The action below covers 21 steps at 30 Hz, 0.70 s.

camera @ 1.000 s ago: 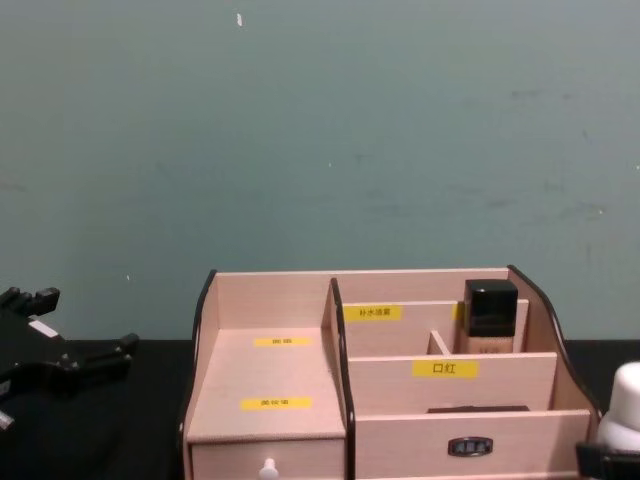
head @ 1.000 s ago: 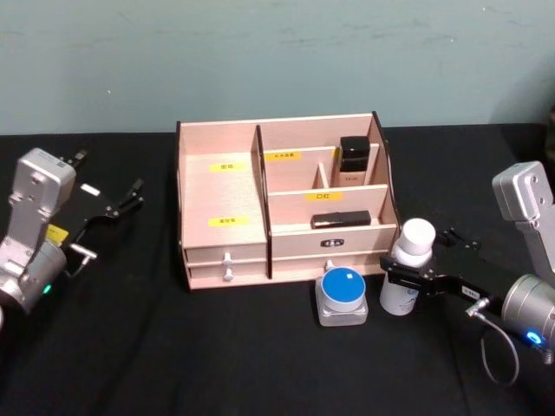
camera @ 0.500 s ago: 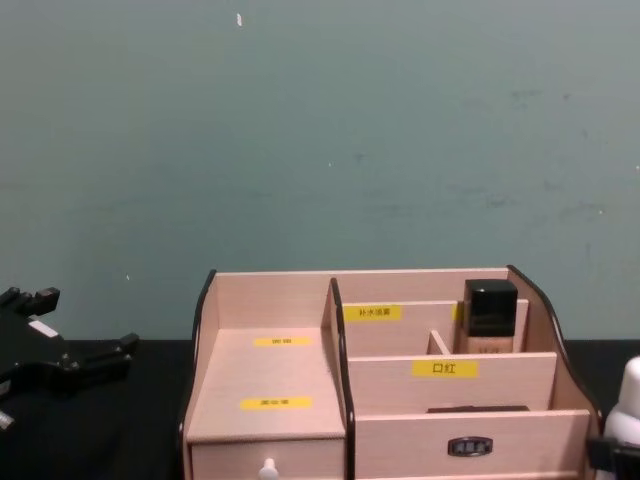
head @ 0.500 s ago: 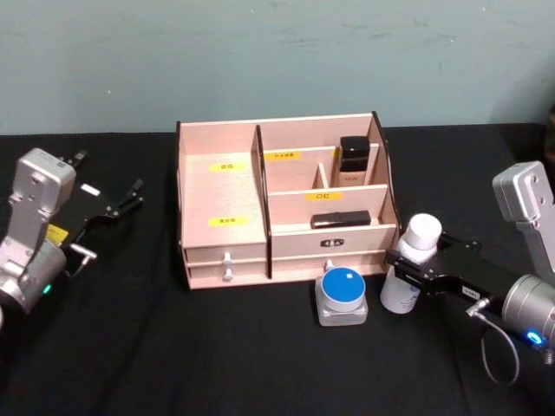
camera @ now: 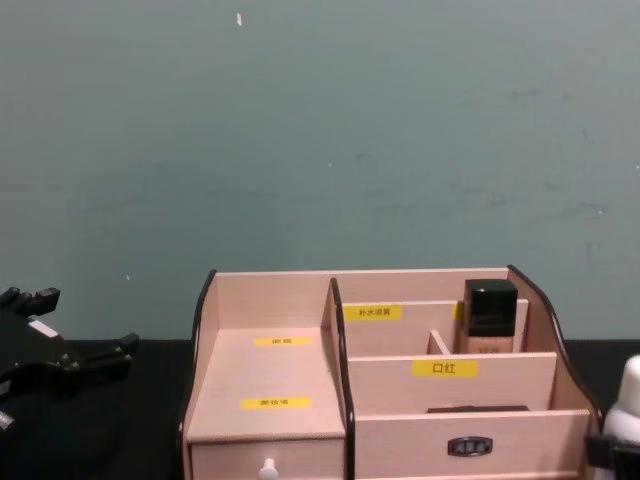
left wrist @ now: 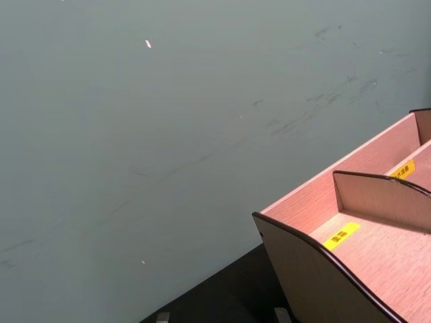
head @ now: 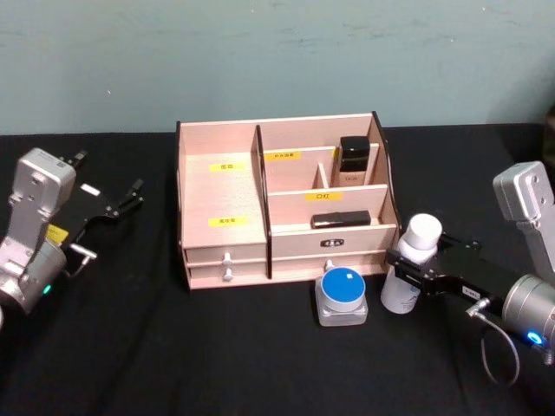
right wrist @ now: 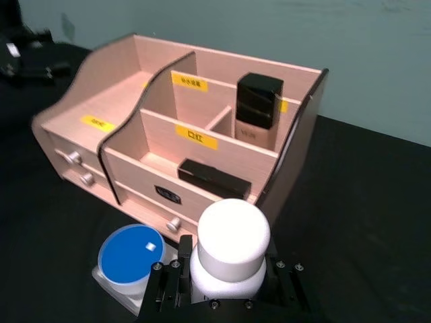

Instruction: Pick up the facial cleanser and watermelon frost from the table and place them into the tiered storage box.

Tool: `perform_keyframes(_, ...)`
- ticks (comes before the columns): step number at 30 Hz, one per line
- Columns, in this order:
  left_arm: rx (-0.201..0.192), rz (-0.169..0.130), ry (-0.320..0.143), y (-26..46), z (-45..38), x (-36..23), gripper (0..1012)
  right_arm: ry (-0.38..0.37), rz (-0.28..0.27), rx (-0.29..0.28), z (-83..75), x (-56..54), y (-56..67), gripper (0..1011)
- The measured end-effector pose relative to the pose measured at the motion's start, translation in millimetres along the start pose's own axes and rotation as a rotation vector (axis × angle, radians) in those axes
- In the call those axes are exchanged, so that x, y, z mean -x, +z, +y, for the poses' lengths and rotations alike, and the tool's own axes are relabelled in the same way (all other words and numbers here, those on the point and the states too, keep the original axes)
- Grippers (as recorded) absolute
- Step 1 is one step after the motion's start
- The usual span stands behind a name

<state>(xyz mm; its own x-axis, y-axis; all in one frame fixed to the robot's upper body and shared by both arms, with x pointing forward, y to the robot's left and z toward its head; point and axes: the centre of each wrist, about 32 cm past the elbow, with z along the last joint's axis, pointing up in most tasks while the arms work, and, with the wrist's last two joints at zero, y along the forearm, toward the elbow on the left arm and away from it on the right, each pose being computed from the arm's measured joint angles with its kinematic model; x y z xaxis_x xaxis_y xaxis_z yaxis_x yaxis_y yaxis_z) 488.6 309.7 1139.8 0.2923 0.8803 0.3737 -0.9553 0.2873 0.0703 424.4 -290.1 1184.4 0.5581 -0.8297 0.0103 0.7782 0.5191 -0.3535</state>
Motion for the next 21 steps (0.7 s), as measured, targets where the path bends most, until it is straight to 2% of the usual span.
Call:
perform_keyframes(6,0.0,0.0,0.0,0.0,0.0,0.0,1001,0.04,0.038,-0.042,-1.8,2.7,7.8,596)
perform_keyframes(9,0.0,0.0,0.0,0.0,0.0,0.0,1001,0.061,0.046,-0.061,-3.8,5.3,16.7,596)
perform_keyframes(12,0.0,0.0,0.0,0.0,0.0,0.0,1001,0.094,0.038,-0.091,-5.5,9.3,32.0,596)
perform_keyframes(14,0.0,0.0,0.0,0.0,0.0,0.0,1001,0.101,0.036,-0.097,-5.3,10.1,35.2,596)
perform_keyframes(21,0.0,0.0,0.0,0.0,0.0,0.0,1001,0.178,0.001,-0.148,5.2,15.4,72.3,596)
